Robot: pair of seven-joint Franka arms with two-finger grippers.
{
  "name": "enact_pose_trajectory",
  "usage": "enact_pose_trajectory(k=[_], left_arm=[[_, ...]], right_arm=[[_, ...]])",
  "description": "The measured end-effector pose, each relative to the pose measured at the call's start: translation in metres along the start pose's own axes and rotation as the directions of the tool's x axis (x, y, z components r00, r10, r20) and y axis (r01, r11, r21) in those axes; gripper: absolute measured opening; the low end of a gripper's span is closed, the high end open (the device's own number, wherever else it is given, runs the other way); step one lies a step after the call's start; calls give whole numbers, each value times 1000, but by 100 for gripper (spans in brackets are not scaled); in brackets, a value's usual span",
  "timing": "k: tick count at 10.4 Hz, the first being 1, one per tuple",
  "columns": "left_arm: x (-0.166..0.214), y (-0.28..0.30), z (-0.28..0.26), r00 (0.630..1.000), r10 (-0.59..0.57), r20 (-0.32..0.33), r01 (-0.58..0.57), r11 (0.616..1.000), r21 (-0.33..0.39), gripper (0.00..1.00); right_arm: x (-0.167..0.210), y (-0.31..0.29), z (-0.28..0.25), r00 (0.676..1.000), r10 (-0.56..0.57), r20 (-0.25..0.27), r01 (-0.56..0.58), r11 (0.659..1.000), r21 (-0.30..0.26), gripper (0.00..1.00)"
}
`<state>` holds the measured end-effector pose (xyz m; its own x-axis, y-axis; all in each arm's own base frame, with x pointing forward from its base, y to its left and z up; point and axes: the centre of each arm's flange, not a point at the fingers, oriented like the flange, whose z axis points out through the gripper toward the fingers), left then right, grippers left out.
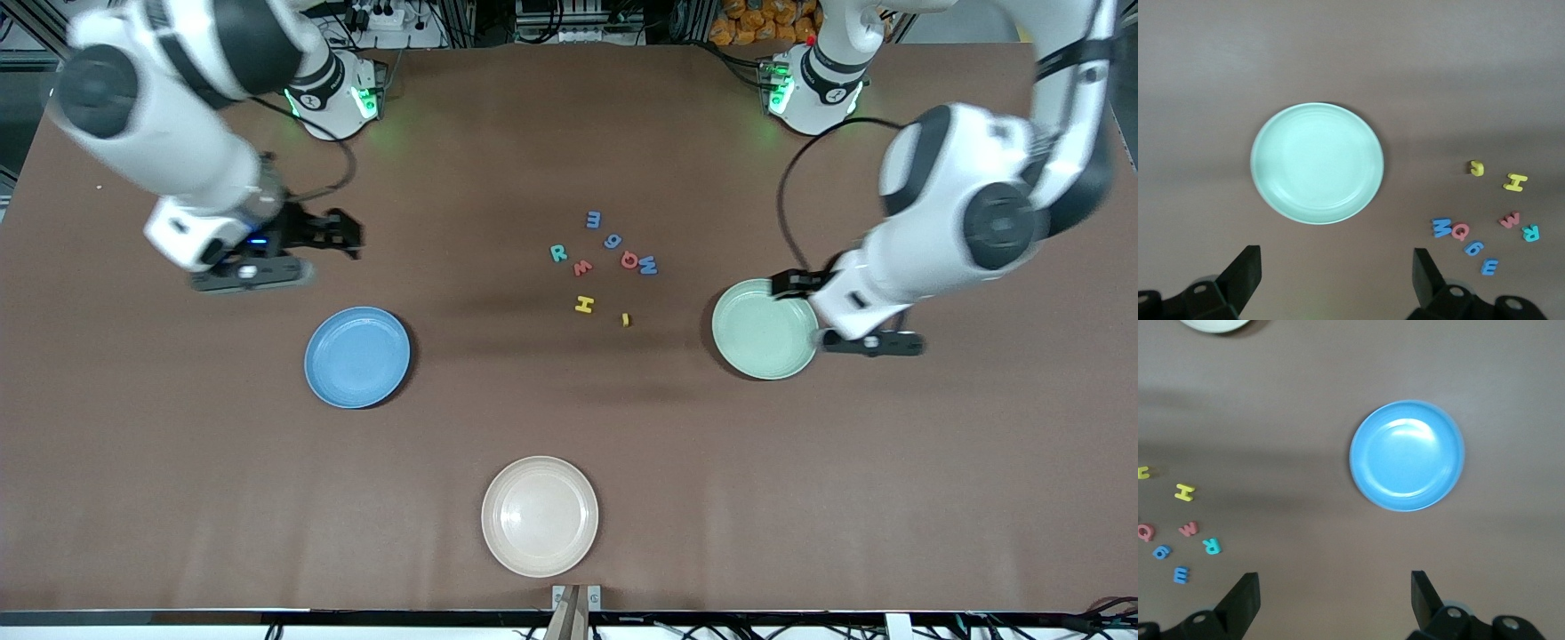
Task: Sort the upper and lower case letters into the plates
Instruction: 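Move the right gripper and the left gripper toward the foam letters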
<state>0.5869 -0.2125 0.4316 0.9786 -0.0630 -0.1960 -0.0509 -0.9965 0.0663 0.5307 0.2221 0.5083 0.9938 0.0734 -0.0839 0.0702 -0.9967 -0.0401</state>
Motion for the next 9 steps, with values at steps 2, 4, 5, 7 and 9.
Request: enact_pose_trajectory(k=[2,4,5,7,9], left_arm=[[5,23,26,1000,4,4,-4,1000,6,100],[9,43,52,999,-32,11,32,999,13,100],[9,54,65,999,-50,8,50,999,15,100],[0,69,102,996,-91,-15,91,996,11,100],[-19,87,146,987,-156,-42,156,988,-10,100]], right_arm=[[-20,-49,34,999,39,0,-39,999,-5,100],[-41,-84,64,998,66,11,-66,998,-14,100],[-51,-103,78,996,94,9,-93,996,-13,100],[-82,-162,129,988,153,12,-153,988,1,99],[-118,-214,188,978,210,19,-210,978,-13,95]])
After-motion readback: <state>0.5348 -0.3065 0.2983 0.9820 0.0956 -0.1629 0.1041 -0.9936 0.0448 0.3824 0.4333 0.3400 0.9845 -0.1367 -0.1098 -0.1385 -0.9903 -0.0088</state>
